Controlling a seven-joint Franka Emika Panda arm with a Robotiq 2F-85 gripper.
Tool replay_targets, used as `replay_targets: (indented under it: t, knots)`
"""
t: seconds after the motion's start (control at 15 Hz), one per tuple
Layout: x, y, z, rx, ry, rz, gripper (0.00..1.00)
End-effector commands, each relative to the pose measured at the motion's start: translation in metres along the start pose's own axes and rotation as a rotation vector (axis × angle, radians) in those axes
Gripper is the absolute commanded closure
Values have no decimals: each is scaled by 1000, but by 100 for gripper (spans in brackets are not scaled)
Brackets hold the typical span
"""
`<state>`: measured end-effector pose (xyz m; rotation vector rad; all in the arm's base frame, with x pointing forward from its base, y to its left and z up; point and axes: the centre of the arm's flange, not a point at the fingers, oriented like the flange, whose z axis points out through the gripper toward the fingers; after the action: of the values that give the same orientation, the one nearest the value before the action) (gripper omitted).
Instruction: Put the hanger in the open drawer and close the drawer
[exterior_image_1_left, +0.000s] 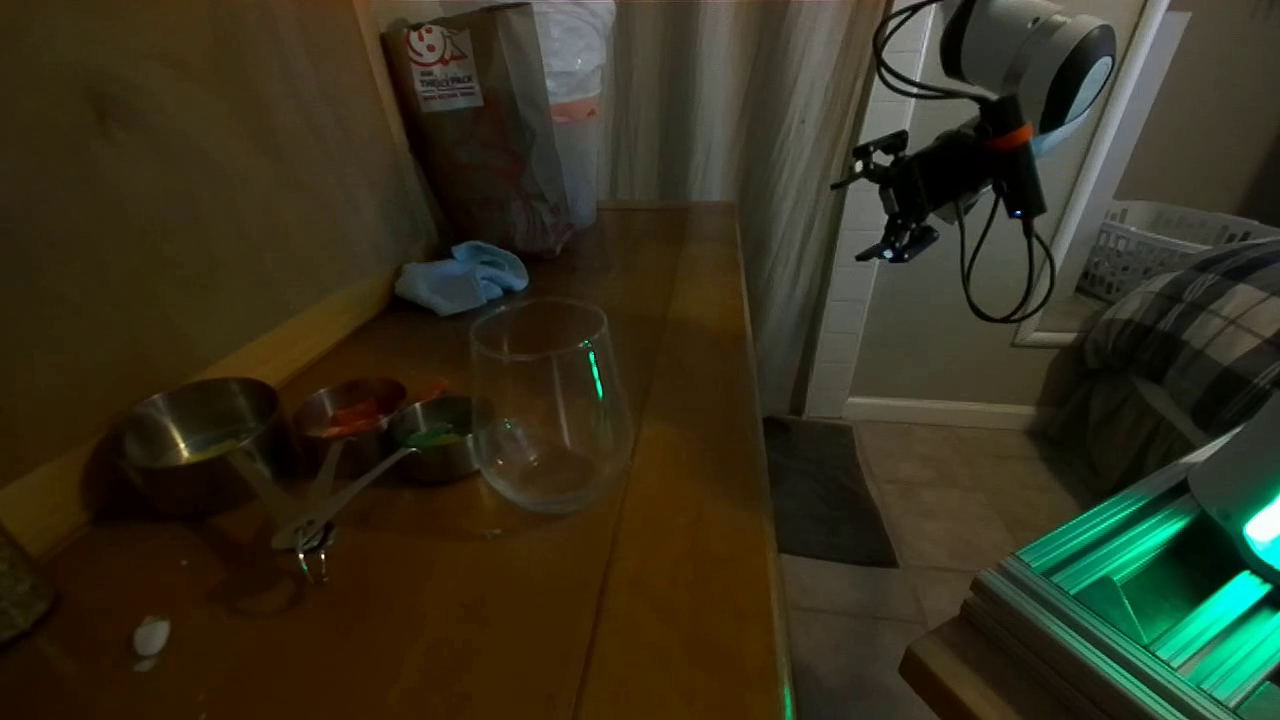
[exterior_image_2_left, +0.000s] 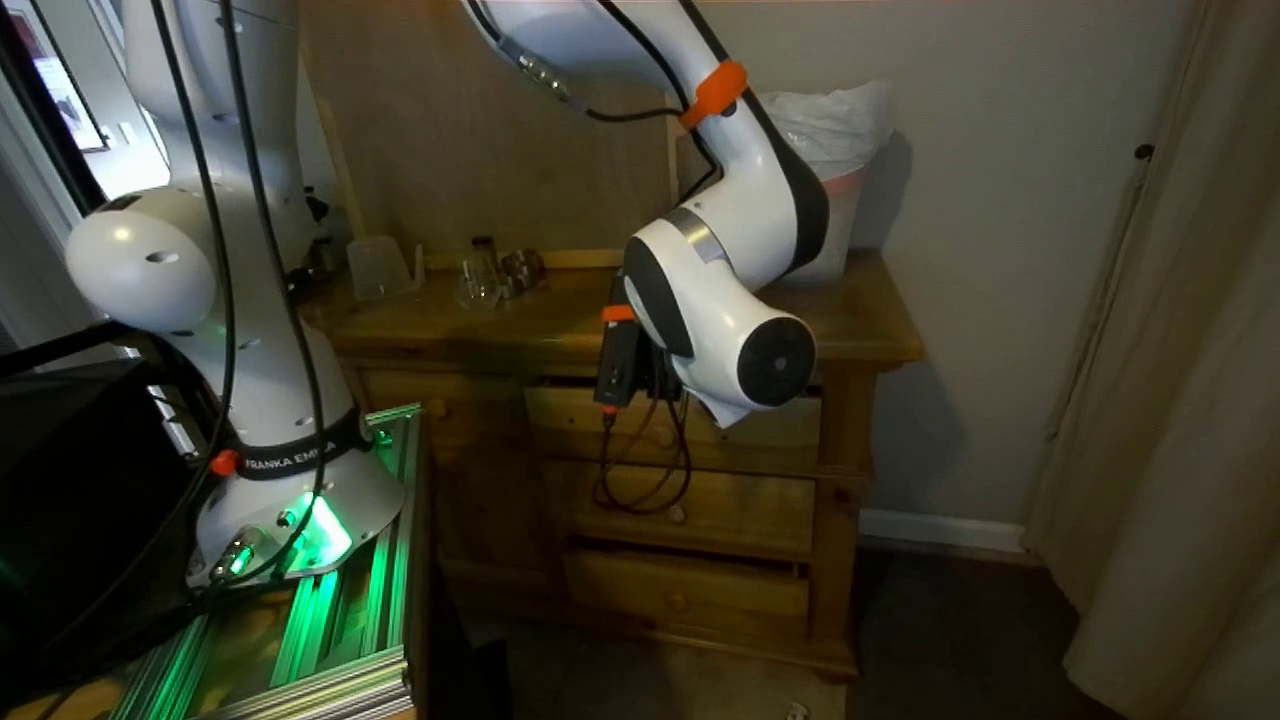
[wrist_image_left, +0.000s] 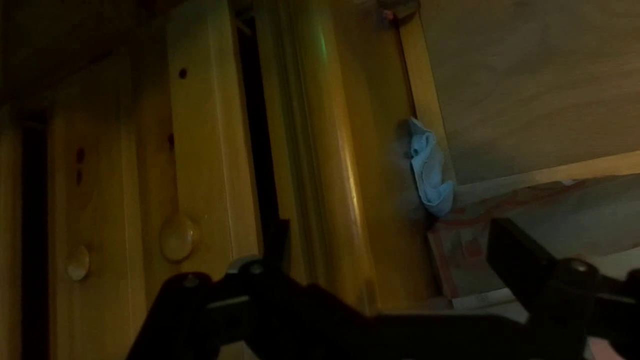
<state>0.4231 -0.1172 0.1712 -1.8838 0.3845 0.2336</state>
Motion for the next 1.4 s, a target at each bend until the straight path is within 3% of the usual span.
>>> replay_targets:
  t: [0.0, 0.8, 1.0, 1.33]
  knots:
    - [0, 2, 0, 2, 1, 4, 0]
    - [1, 15, 3, 5, -5, 26, 0]
    - [0, -16, -12, -103, 58, -123, 0]
    - [-4, -70, -13, -251, 92, -315, 0]
